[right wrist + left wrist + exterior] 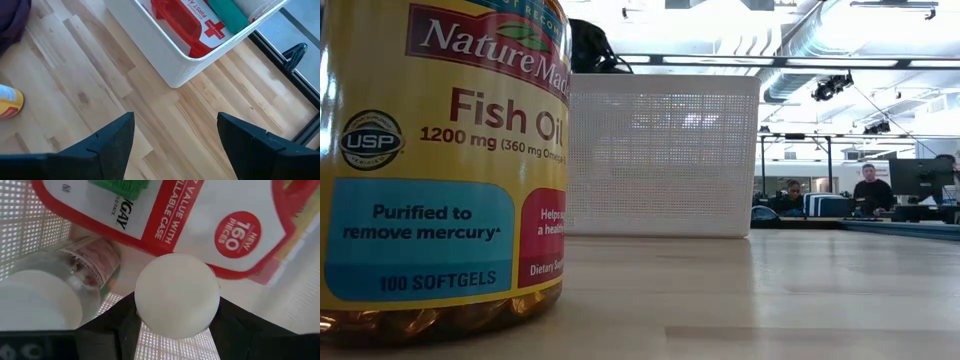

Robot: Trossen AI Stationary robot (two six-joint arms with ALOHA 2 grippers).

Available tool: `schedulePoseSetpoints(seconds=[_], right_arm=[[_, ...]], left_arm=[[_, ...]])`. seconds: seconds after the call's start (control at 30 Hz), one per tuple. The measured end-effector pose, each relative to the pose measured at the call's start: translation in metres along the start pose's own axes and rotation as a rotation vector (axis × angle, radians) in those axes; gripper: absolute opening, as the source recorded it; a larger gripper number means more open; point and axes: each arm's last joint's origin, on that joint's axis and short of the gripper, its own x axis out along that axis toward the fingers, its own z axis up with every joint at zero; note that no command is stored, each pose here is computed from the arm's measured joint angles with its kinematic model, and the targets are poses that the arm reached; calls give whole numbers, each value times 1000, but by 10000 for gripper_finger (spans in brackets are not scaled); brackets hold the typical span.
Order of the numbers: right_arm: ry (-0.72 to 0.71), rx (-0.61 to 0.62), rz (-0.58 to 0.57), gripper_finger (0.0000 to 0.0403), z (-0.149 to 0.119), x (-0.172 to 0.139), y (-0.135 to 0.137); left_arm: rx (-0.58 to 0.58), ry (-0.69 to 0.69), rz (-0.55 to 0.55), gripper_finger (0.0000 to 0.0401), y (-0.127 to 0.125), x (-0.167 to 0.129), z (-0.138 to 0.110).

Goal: Pick & place medical supplies in basket/bin
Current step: Put the orange pill bottle into the white bin

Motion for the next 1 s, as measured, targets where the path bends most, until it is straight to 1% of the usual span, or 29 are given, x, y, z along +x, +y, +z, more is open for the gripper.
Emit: schedulePoseSetpoints(seconds=[0.13, 0.3, 0.4, 0.57, 0.7, 0.83, 1.0], right_arm=[[3, 8, -15, 275, 2, 2, -2], [9, 18, -35, 275, 4, 4, -6], [10, 30, -44, 275, 6, 5, -8], [11, 29, -61, 275, 10, 8, -11], [-6, 32, -89, 275, 15, 11, -15], [-10, 22, -103, 275, 20, 15, -20], [-5, 31, -117, 275, 26, 19, -25]], left_arm=[[0, -24, 17, 244, 1, 2, 2], [30, -67, 33, 232, 3, 1, 6], [45, -105, 35, 232, 3, 1, 10], [29, -106, 32, 255, 11, 1, 8], [10, -100, 53, 272, 19, 1, 6], [-4, -91, 52, 281, 25, 1, 3], [18, -87, 54, 286, 23, 1, 3]])
